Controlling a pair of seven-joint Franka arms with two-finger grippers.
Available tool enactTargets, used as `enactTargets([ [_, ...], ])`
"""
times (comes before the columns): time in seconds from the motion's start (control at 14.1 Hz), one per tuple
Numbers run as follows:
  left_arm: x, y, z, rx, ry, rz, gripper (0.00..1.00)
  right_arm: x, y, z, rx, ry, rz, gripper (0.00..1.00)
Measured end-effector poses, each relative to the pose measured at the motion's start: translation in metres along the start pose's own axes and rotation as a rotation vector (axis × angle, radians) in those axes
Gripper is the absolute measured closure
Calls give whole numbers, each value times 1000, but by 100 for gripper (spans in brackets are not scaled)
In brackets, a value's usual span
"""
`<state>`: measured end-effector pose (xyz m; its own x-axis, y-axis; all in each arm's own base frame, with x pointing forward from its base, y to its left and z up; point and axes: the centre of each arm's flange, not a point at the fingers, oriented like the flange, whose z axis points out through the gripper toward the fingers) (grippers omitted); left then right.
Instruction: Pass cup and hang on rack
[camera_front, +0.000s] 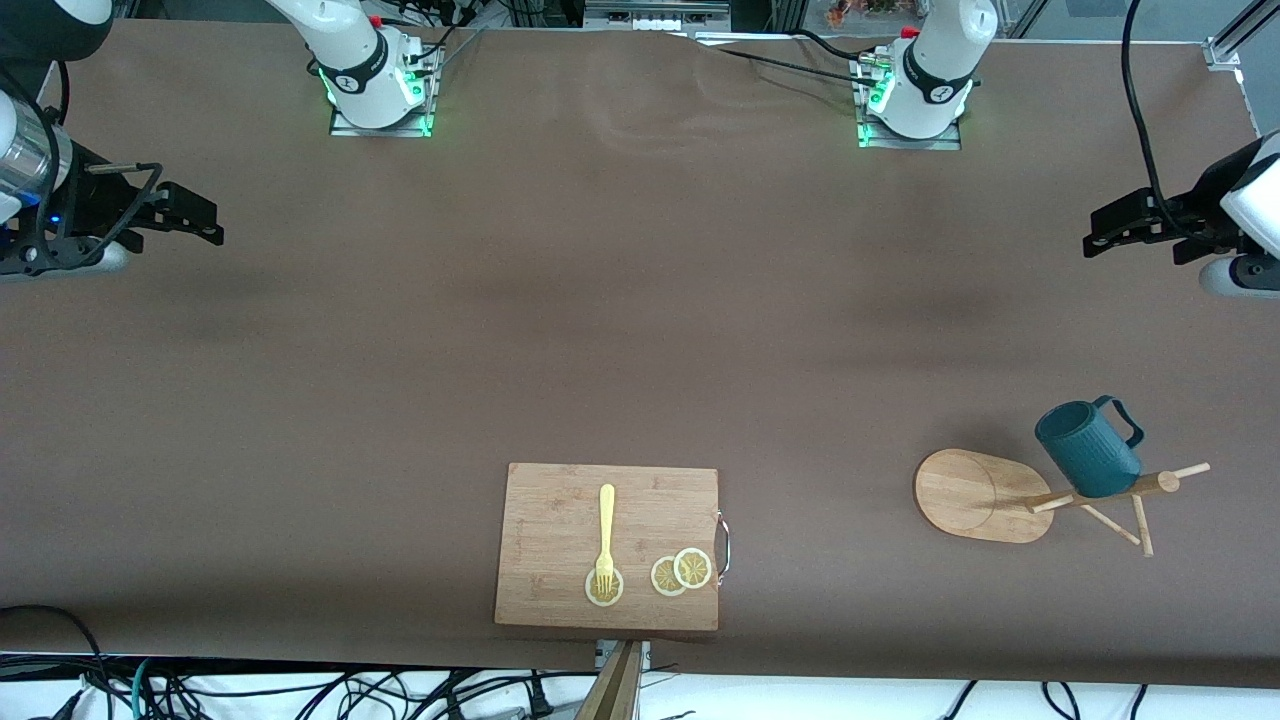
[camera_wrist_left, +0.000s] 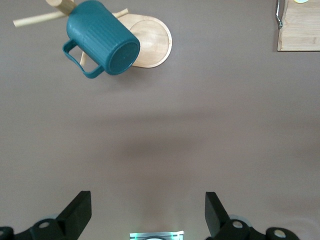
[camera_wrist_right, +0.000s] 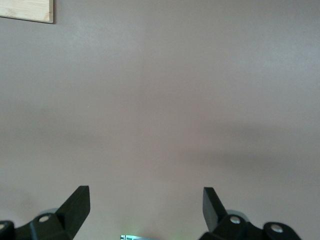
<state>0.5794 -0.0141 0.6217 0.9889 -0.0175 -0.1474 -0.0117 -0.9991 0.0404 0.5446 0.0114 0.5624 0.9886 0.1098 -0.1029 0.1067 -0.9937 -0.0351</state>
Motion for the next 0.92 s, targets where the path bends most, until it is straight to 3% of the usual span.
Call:
enactTargets([
  [0.57, -20, -1, 2, -4, 9, -17, 0, 1, -10, -2, -3, 5, -18, 0],
  [0.92, -13, 0, 15, -4, -7, -16, 0, 1, -9, -3, -3, 6, -17, 0],
])
